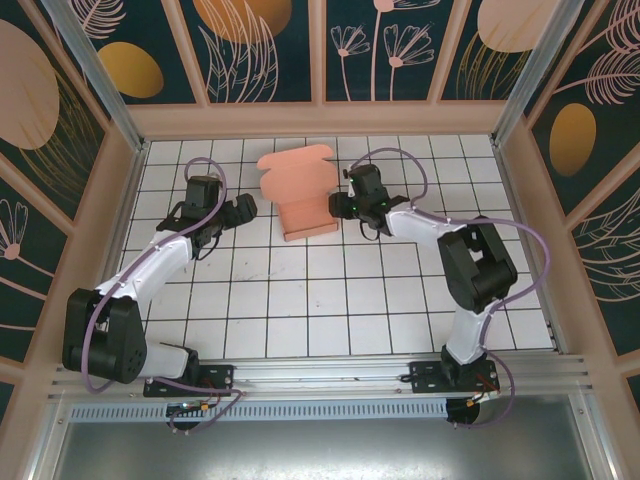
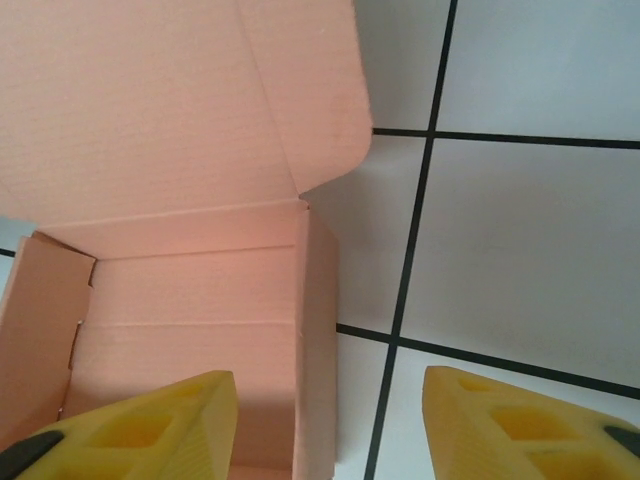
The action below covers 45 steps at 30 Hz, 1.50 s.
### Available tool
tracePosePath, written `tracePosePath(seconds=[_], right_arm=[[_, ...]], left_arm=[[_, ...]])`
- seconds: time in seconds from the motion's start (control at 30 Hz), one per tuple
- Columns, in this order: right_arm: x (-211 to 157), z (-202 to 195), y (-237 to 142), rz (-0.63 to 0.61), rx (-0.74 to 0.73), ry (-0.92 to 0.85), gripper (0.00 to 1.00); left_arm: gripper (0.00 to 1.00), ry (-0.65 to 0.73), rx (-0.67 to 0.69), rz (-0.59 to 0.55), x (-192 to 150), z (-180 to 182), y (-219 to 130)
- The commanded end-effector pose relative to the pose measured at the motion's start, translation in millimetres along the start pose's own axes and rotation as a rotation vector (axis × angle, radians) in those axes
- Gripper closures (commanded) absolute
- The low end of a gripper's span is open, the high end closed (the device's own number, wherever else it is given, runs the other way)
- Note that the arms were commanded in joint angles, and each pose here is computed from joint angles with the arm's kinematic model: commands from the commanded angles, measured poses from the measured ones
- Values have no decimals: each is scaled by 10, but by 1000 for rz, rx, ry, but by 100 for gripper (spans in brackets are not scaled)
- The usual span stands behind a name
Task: Fold the paper box
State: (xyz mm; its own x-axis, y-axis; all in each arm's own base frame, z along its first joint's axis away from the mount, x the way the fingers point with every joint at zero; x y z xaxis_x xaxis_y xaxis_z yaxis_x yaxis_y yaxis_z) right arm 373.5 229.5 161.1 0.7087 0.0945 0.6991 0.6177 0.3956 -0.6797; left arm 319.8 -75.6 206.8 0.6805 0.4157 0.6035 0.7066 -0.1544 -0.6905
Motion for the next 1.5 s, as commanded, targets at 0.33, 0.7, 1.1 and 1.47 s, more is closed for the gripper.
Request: tracePosePath(seconds=[0.33,0.7,1.1,1.47], right_arm=[[-16,109,292,92,-94,-27,67],[-146,248,102,87,-111,-89,86],[-270,252,70,133,-133,-136,72],[-443,277,9,191,-170,-173,72]], left_arm=[[2,34,-9,5,-74,27,34],[1,36,-20,12,-86,21,37],[2,37,-38,4,-74,7,-38],[1,43,-41,1,-75,7,-49]])
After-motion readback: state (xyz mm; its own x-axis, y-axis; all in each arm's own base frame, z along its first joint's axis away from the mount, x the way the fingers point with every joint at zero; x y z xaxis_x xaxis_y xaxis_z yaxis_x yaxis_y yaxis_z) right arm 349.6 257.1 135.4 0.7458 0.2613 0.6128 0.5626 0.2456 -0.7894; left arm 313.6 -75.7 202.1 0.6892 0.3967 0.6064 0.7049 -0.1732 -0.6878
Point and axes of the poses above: each hand's point on the last joint's axis, 136 mm out from that joint toward the fingers, its own y axis out along the fingers, its own z axis along the line the jaws close on, x = y × z, the point moved 9 cm from there along -y, back along the fingers, and after that the axes turned 4 degrees about -y, right-handed, at the moved point
